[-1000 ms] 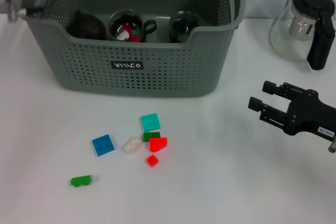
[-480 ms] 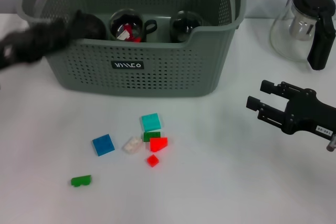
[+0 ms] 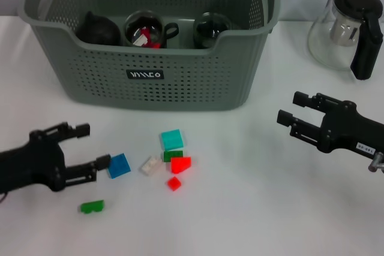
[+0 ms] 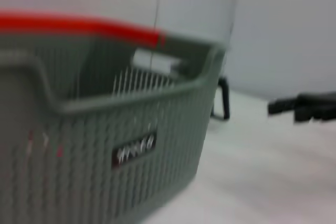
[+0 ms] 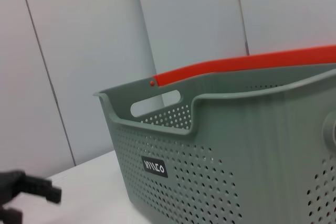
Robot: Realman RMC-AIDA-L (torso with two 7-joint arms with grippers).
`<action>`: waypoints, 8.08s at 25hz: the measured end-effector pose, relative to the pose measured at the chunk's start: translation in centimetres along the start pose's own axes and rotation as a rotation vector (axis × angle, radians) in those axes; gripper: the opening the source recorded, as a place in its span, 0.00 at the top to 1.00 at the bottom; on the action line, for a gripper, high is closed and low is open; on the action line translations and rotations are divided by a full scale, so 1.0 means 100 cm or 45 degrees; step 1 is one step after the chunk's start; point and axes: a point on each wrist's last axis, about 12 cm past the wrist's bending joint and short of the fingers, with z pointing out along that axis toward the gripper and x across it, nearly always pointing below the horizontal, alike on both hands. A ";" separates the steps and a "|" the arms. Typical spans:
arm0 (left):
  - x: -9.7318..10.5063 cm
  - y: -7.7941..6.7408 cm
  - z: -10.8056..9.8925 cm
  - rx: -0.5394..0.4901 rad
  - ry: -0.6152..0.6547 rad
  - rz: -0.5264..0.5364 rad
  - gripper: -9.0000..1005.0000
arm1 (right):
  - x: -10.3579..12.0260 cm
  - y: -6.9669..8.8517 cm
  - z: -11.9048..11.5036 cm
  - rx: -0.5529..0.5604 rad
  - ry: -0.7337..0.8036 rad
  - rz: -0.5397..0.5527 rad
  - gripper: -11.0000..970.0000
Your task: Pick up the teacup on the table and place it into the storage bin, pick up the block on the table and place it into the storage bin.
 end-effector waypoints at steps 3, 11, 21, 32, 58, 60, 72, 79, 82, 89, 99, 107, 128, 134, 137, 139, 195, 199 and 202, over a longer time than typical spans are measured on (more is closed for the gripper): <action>0.015 -0.002 0.007 0.006 0.061 0.032 0.17 | 0.001 0.000 -0.001 0.002 0.002 0.003 0.33; 0.026 -0.013 0.001 0.027 0.079 0.204 0.17 | 0.005 0.001 -0.004 0.014 0.005 0.008 0.33; 0.041 -0.014 -0.006 0.020 0.220 0.220 0.30 | 0.005 0.001 -0.004 0.023 0.011 0.006 0.33; 0.049 -0.017 -0.003 -0.019 0.237 0.309 0.32 | 0.004 0.000 -0.002 0.024 0.016 0.002 0.33; 0.051 -0.015 0.001 -0.062 0.263 0.344 0.47 | 0.004 -0.002 -0.005 0.036 0.015 0.001 0.33; 0.052 -0.015 0.001 -0.063 0.264 0.343 0.49 | 0.004 -0.002 -0.005 0.036 0.015 0.001 0.33; 0.051 -0.014 0.001 -0.062 0.271 0.345 0.61 | 0.004 -0.002 -0.005 0.036 0.016 0.000 0.33; 0.051 -0.011 -0.001 -0.086 0.282 0.330 0.71 | 0.005 -0.002 -0.006 0.038 0.017 0.001 0.33; 0.050 -0.009 -0.001 -0.096 0.289 0.313 0.82 | 0.005 -0.002 -0.006 0.037 0.017 0.001 0.33; 0.047 -0.007 -0.005 -0.092 0.289 0.265 0.85 | 0.004 -0.002 -0.005 0.035 0.017 -0.001 0.33; 0.003 -0.002 -0.023 0.082 0.009 0.262 0.85 | 0.004 -0.002 -0.005 0.035 0.017 -0.003 0.33; -0.055 0.006 0.005 0.281 -0.301 0.263 0.85 | 0.004 -0.002 -0.004 0.033 0.014 -0.006 0.33; -0.183 0.078 0.132 -0.124 -0.018 0.295 0.85 | -0.003 -0.002 0.003 0.015 -0.016 -0.015 0.33; -0.202 0.073 0.147 -0.244 0.225 0.396 0.85 | -0.004 -0.003 0.003 0.024 -0.025 -0.015 0.33; -0.212 0.069 0.152 -0.274 0.329 0.392 0.85 | -0.005 -0.004 0.002 0.030 -0.029 -0.015 0.33; -0.217 0.065 0.157 -0.277 0.390 0.388 0.85 | -0.004 -0.004 0.001 0.036 -0.032 -0.011 0.33; -0.008 0.008 0.040 0.112 0.225 0.226 0.36 | 0.003 0.000 -0.007 0.030 -0.026 0.016 0.33; 0.000 0.007 0.054 0.088 0.289 0.269 0.38 | 0.004 0.001 -0.008 0.033 -0.025 0.017 0.33; 0.003 0.007 0.061 0.082 0.330 0.287 0.37 | 0.004 0.001 -0.009 0.033 -0.025 0.021 0.33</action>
